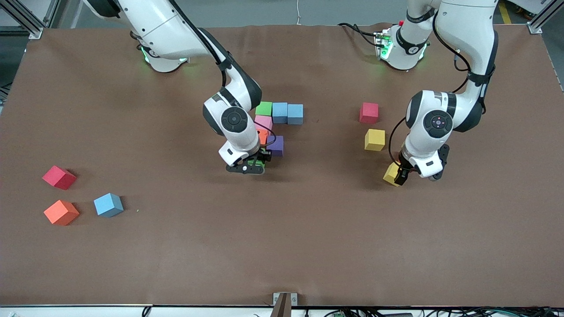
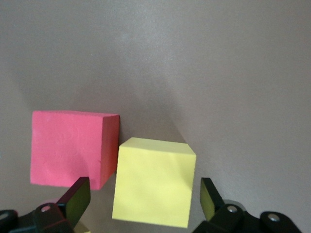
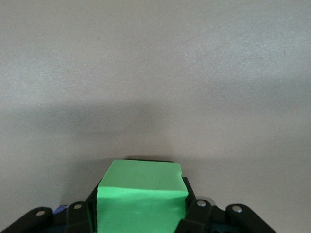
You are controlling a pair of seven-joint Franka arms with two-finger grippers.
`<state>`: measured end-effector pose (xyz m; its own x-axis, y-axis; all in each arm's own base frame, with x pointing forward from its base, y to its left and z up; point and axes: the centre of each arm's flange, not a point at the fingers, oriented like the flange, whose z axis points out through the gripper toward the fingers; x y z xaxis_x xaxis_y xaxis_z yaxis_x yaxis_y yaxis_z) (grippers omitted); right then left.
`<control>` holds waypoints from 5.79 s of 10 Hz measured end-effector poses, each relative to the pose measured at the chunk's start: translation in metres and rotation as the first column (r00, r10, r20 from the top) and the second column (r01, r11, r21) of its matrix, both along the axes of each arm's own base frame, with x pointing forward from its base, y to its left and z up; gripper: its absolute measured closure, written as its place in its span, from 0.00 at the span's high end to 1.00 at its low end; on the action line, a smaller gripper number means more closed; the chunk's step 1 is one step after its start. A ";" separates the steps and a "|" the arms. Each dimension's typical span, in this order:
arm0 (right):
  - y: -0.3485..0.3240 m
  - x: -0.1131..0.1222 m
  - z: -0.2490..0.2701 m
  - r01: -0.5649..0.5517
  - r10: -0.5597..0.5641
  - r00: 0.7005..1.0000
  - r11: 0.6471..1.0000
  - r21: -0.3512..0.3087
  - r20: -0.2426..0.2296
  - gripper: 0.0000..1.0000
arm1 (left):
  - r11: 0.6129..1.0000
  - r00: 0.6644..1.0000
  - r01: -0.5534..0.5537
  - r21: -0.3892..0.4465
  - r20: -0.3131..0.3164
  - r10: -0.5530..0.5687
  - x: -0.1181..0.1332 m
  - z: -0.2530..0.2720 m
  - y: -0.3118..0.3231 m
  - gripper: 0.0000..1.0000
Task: Arrange 11 blocks into digit 3
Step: 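Carry green to the shape with the right gripper while the left gripper reaches yellow, then place green beside orange with the right gripper while the left gripper grasps yellow, then grasp the blue cube with the right gripper while the left gripper carries yellow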
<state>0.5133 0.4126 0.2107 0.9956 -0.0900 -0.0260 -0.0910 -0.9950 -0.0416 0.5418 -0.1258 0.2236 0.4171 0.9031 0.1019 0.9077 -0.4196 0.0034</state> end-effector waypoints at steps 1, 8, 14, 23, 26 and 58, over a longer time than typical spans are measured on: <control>0.000 0.000 -0.001 0.000 0.000 1.000 1.000 -0.001 -0.001 0.62 | 1.000 1.000 0.000 -0.001 0.009 0.000 -0.002 -0.005 0.000 1.00; 0.008 -0.008 -0.004 -0.007 0.006 1.000 1.000 -0.007 -0.008 0.62 | 1.000 0.999 -0.021 -0.019 0.034 0.022 -0.016 -0.024 -0.021 1.00; 0.005 -0.008 -0.007 -0.013 0.012 1.000 1.000 -0.020 -0.008 0.62 | 1.000 0.999 -0.013 -0.011 0.032 0.014 -0.009 -0.029 0.010 1.00; 0.004 -0.008 -0.009 -0.013 0.012 1.000 1.000 -0.027 -0.014 1.00 | 1.000 0.994 0.003 -0.024 0.105 0.000 0.000 -0.034 0.006 1.00; 0.002 0.003 0.020 0.006 -0.006 1.000 1.000 -0.030 -0.007 1.00 | 1.000 0.990 0.018 -0.025 0.143 -0.014 0.022 -0.029 -0.006 1.00; -0.521 0.146 0.001 -0.487 0.495 0.867 0.867 -0.105 0.058 0.83 | 0.906 0.899 -0.419 0.058 0.167 0.405 -0.102 -0.028 -0.374 0.63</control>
